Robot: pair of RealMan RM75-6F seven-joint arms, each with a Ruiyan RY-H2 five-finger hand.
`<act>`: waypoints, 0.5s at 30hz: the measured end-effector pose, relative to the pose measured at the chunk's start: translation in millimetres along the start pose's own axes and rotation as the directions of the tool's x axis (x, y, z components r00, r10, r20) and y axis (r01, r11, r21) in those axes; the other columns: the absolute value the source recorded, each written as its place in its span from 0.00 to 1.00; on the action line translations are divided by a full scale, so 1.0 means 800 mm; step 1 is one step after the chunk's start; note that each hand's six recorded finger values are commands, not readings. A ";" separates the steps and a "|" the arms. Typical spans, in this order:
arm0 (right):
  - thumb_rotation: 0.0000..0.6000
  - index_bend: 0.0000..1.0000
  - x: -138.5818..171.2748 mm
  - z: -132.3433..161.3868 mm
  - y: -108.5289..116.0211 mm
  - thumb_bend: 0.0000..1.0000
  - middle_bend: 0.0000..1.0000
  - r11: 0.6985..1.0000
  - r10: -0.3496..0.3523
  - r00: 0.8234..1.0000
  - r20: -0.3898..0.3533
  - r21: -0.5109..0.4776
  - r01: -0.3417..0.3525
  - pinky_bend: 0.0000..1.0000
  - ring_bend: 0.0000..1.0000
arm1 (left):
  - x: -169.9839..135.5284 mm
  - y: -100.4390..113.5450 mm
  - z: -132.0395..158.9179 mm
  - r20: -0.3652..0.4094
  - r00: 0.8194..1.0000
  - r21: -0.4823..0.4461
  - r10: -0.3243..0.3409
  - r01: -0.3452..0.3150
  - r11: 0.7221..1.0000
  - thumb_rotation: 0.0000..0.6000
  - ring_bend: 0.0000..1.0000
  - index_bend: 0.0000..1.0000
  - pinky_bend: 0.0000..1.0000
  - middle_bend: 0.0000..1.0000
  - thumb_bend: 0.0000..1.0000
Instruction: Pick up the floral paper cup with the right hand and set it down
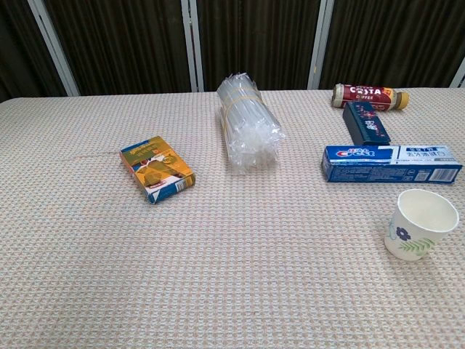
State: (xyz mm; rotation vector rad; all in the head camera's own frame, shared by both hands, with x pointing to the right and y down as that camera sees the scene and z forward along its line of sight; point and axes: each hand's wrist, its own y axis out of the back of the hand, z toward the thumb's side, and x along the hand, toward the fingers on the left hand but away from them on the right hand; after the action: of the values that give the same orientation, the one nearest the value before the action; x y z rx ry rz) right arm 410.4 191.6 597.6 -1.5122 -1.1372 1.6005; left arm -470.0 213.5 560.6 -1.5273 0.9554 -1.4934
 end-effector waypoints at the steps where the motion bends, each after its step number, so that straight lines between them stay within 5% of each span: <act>1: 1.00 0.00 0.000 0.000 0.000 0.05 0.00 1.000 -0.001 1.000 0.000 0.000 0.001 0.00 0.00 | 0.000 0.000 0.000 0.001 1.000 0.000 0.000 0.000 1.000 1.00 0.00 0.00 0.00 0.00 0.01; 15: 1.00 0.00 0.005 0.002 0.006 0.05 0.00 1.000 -0.006 1.000 -0.007 -0.018 0.006 0.00 0.00 | -0.001 0.000 0.000 0.004 1.000 -0.001 0.001 -0.001 1.000 1.00 0.00 0.00 0.00 0.00 0.01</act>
State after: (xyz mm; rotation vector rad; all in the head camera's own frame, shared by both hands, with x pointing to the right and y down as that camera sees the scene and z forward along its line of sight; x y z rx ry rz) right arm 408.5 193.3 591.7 -1.5236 -1.1542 1.5838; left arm -470.1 214.0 560.5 -1.5300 0.9545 -1.4888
